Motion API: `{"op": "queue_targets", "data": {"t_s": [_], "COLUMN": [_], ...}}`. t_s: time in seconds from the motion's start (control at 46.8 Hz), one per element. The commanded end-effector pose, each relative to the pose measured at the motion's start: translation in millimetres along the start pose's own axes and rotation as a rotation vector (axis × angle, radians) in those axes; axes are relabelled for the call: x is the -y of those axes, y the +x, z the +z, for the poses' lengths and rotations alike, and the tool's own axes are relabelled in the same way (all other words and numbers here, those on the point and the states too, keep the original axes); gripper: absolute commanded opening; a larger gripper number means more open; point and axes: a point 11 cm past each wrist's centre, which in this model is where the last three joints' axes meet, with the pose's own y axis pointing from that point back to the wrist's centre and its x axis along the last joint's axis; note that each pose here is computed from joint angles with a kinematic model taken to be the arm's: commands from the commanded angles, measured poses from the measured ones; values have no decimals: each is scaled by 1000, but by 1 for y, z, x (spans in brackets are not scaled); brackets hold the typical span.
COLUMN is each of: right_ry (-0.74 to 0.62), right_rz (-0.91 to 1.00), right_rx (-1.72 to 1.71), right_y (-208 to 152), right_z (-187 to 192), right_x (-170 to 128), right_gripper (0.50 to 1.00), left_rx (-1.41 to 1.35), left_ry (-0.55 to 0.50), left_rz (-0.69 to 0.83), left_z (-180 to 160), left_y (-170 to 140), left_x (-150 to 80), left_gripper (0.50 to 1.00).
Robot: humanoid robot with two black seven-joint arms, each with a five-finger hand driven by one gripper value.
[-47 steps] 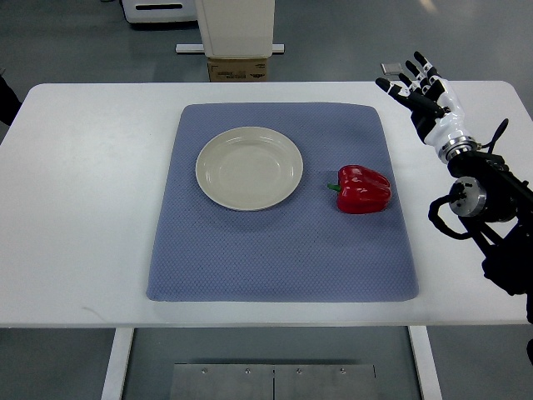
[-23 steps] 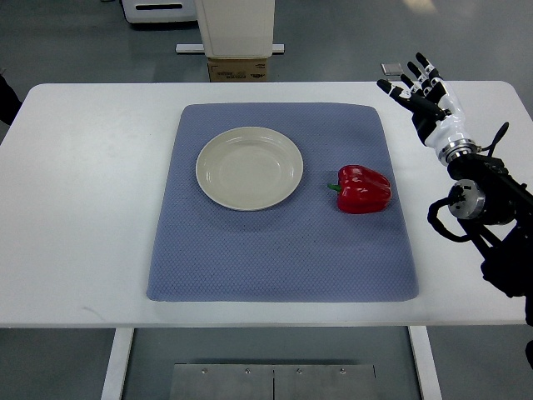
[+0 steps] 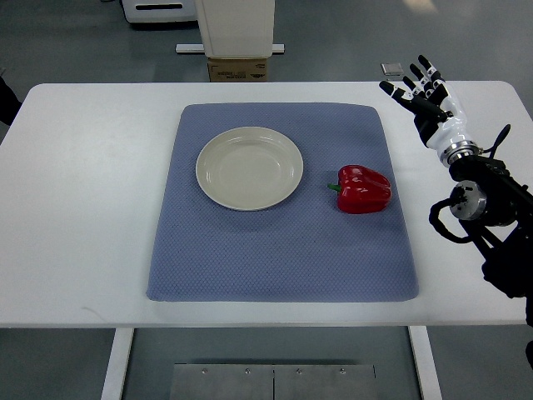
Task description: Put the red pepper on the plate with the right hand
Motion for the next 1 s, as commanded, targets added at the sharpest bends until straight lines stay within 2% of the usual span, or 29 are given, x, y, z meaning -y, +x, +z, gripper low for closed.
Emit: {"op": "queue_targets", "data": {"t_s": [0.0,0.556,0.984], "right_ry": [10,-39,-92], "right_rz": [0,-79,-281], "right_rx": [-1,-216,-415], "right_y": [-1,12,4], "right_z": [-2,-12,-41], "right_x": [1,-1,2], "right_gripper": [1000,1000,998], "left_rx": [0,0,0], "left_ry": [1,0,0], "left_rz": [0,0,0], "left_z": [0,0,0], "left_y": [0,0,0], "left_x": [0,0,0], "left_gripper": [1000,1000,1000]}}
